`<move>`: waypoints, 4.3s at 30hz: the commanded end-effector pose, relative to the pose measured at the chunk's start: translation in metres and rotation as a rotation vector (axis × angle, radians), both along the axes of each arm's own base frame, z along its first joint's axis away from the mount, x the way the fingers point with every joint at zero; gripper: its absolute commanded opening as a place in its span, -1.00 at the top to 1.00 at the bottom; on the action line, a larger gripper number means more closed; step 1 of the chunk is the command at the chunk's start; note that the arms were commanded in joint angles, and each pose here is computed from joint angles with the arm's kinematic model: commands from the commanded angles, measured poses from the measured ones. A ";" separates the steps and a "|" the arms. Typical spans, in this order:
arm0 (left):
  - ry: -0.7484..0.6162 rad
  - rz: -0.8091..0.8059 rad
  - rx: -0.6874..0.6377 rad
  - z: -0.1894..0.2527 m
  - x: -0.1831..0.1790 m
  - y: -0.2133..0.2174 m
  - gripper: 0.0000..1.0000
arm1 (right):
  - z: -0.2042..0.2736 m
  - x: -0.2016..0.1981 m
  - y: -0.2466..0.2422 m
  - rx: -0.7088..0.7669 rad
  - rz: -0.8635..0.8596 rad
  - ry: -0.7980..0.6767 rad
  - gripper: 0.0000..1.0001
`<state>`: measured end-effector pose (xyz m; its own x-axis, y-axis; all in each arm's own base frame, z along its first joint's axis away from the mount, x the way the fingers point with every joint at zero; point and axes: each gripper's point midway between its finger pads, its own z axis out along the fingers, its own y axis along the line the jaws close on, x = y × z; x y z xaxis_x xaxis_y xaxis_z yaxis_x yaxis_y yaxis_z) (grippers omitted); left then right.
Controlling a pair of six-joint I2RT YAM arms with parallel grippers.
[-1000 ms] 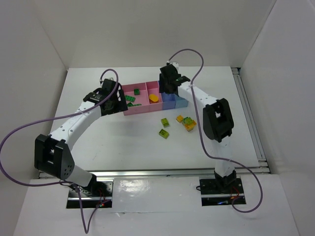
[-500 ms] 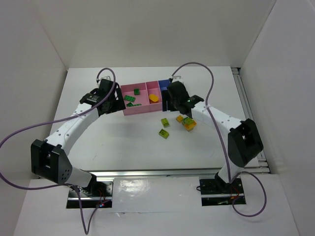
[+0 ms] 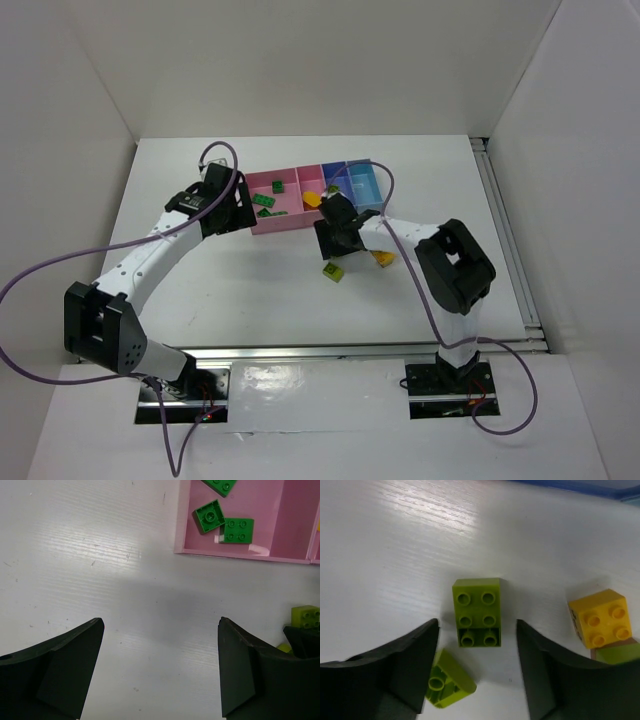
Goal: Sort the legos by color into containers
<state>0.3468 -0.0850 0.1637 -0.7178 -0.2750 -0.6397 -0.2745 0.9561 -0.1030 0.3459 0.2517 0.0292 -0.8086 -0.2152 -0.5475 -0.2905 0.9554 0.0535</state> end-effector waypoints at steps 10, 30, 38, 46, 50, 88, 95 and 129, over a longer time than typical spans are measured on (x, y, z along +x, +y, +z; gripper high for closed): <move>-0.007 -0.007 0.016 0.000 0.002 0.000 -0.86 | 0.093 0.031 -0.003 0.046 -0.098 -0.277 0.64; -0.006 -0.047 0.023 0.003 0.007 -0.004 -0.86 | 0.148 0.160 -0.024 0.066 -0.218 -0.417 -0.29; 0.001 -0.042 0.033 0.000 0.008 -0.002 -0.86 | 0.133 0.036 -0.010 0.207 -0.018 -0.281 -0.21; -0.008 -0.064 -0.004 0.004 0.014 -0.015 -0.84 | 0.045 -0.075 0.014 0.080 0.401 0.028 -0.70; -0.005 -0.079 -0.011 0.004 0.013 -0.020 -0.84 | 0.023 -0.070 0.009 -0.015 0.370 0.028 -0.70; -0.033 -0.061 0.051 0.011 0.016 -0.008 -0.84 | 0.116 0.136 -0.020 -0.024 -0.198 -0.359 0.37; -0.023 -0.059 0.060 0.010 0.011 -0.002 -0.84 | 0.122 0.186 -0.014 -0.019 -0.209 -0.385 -0.23; 0.038 -0.126 0.044 -0.011 0.016 -0.031 -0.82 | 0.055 0.007 -0.117 -0.144 -0.193 -0.128 -0.19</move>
